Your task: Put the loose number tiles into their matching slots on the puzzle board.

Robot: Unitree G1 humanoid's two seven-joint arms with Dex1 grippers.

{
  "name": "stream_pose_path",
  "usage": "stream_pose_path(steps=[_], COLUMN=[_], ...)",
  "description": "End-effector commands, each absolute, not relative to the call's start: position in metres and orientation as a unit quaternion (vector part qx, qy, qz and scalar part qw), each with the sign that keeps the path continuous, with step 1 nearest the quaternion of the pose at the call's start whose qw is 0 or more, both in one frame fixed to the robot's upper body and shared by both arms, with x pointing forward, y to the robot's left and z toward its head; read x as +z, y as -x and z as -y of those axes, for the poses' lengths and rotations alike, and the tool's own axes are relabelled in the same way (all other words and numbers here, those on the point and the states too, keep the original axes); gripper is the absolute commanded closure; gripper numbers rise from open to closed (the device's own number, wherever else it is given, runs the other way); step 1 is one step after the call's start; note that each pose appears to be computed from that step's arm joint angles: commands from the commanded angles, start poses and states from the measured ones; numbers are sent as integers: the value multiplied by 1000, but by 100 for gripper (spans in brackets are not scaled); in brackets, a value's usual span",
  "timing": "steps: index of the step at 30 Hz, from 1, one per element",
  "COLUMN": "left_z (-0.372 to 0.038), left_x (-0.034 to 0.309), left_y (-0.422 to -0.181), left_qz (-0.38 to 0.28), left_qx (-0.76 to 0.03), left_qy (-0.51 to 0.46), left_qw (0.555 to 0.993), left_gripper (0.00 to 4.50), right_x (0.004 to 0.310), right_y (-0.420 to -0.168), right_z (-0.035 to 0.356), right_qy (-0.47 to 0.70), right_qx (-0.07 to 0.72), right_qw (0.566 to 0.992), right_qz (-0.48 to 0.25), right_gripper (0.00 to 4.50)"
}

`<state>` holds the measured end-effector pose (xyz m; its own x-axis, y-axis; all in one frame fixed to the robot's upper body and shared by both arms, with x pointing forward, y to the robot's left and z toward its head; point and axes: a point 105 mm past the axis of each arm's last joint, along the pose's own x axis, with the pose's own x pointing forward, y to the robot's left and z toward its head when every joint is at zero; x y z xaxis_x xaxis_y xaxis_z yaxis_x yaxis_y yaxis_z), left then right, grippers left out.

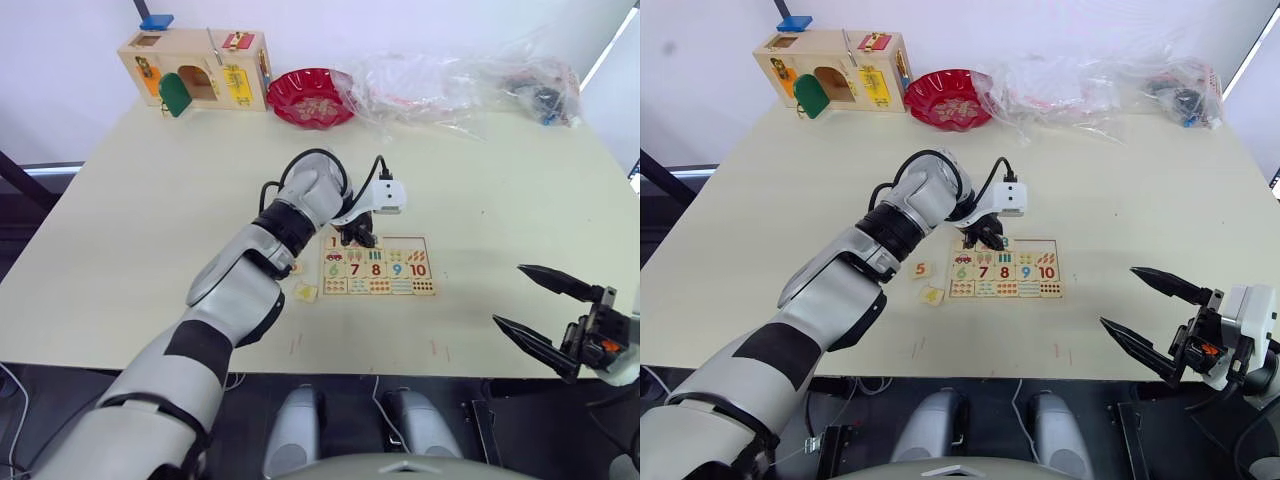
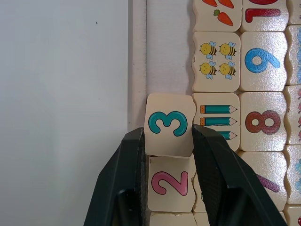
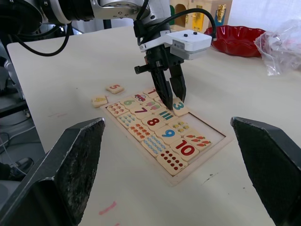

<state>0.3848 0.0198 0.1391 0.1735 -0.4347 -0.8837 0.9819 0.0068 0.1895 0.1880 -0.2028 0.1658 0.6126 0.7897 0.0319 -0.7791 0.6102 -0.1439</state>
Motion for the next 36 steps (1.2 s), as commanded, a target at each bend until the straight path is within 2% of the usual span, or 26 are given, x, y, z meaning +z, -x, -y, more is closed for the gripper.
stream_pose_path(steps=[1,12,14,15,16,19,20,24,28,31,36], left_z=[-13,-13,-13,-13,-13,-12,-12,-19,-21,-26,-36], left_x=[144,146,147,147,148,152,154,176,212,217,210], left_y=[-384,-383,-383,-383,-383,-383,-383,-386,-381,-388,-386], left_qz=[-305,-306,-306,-306,-305,-302,-301,-295,-263,-197,-172], left_qx=[-563,-564,-564,-565,-565,-566,-566,-568,-609,-619,-652], left_qy=[-435,-433,-432,-432,-431,-427,-424,-399,-329,-322,-293], left_qw=[633,633,633,634,634,637,639,656,672,689,677], left_gripper=[353,353,249,220,172,18,3,3,3,3,3], right_x=[174,174,174,174,174,174,174,174,173,173,172], right_y=[-186,-186,-186,-187,-187,-187,-187,-187,-189,-191,-192], right_z=[202,203,203,203,203,203,202,201,201,201,199], right_qy=[71,72,72,72,73,73,73,72,70,70,69], right_qx=[436,433,433,433,432,432,432,432,432,432,434], right_qw=[895,896,896,896,896,896,896,896,896,896,895], right_qz=[65,67,67,67,68,69,69,71,74,76,78], right_gripper=[0,0,0,0,0,0,0,0,0,0,0])
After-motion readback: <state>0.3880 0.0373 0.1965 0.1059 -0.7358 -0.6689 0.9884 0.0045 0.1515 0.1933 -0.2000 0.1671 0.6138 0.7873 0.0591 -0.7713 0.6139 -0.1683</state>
